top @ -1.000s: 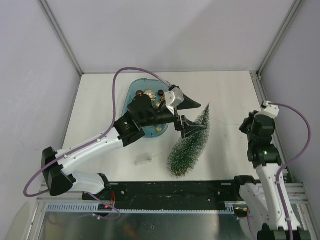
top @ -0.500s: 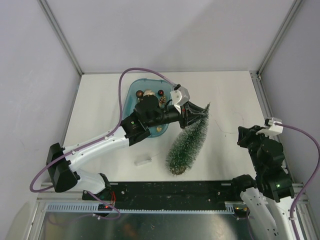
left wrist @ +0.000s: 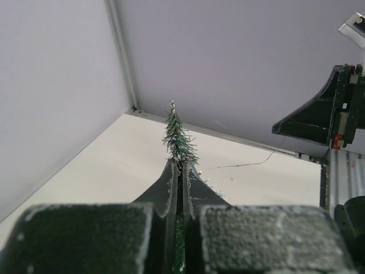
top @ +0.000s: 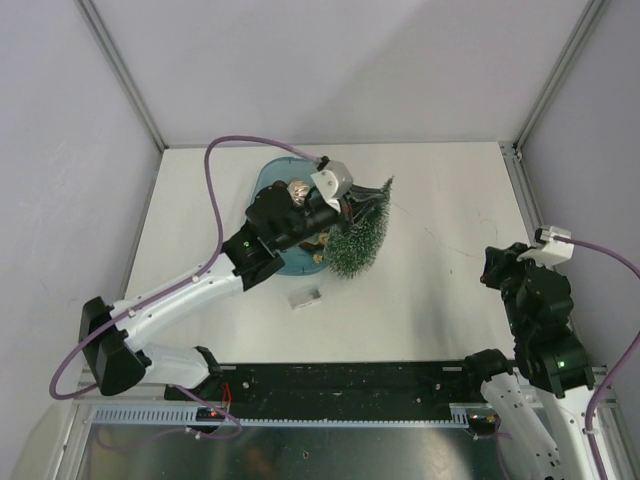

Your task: Decorate the small christmas tree

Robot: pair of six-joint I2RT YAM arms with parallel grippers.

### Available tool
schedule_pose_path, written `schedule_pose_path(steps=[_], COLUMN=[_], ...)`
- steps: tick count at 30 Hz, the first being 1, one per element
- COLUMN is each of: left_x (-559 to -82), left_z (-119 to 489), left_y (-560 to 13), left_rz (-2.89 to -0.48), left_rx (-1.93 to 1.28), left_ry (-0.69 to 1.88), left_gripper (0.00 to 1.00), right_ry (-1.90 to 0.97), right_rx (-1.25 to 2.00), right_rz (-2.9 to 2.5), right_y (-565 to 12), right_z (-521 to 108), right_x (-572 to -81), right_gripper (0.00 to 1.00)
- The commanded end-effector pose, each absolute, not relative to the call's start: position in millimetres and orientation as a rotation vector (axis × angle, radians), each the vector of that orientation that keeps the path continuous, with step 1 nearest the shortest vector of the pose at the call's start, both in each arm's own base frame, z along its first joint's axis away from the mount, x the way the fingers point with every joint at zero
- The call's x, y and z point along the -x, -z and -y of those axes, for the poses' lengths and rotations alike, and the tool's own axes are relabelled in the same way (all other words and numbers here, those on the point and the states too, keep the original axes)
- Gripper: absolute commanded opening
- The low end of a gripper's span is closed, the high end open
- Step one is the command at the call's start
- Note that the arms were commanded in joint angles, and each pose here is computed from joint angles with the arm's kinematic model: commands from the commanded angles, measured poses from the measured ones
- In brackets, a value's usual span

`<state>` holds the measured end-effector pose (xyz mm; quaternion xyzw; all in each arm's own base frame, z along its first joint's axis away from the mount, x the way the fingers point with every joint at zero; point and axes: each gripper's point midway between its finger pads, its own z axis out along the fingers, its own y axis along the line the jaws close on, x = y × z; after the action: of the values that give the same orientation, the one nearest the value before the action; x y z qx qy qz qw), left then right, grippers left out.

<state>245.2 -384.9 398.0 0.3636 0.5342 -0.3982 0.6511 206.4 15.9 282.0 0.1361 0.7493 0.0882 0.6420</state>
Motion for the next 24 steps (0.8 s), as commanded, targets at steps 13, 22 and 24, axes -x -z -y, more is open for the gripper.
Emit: schedule_pose_path(steps=[13, 22, 24], left_x=[-278, -282, -285], left_z=[343, 390, 398], left_y=[-423, -439, -447], left_rz=[-1.176, -1.166, -1.165], left_rx=[-0.610, -0.649, -0.646], left_ry=[0.800, 0.856, 0.865], left_gripper=[0.00, 0.00, 0.00], right_ry=[-0.677, -0.925, -0.941], right_rx=[0.283, 0.480, 0.489], right_rz=[-1.714, -1.723, -1.754], right_y=[-302, -288, -282], right_z=[-115, -152, -155], right_x=[-159, -133, -138], right_gripper=[0.00, 0.00, 0.00])
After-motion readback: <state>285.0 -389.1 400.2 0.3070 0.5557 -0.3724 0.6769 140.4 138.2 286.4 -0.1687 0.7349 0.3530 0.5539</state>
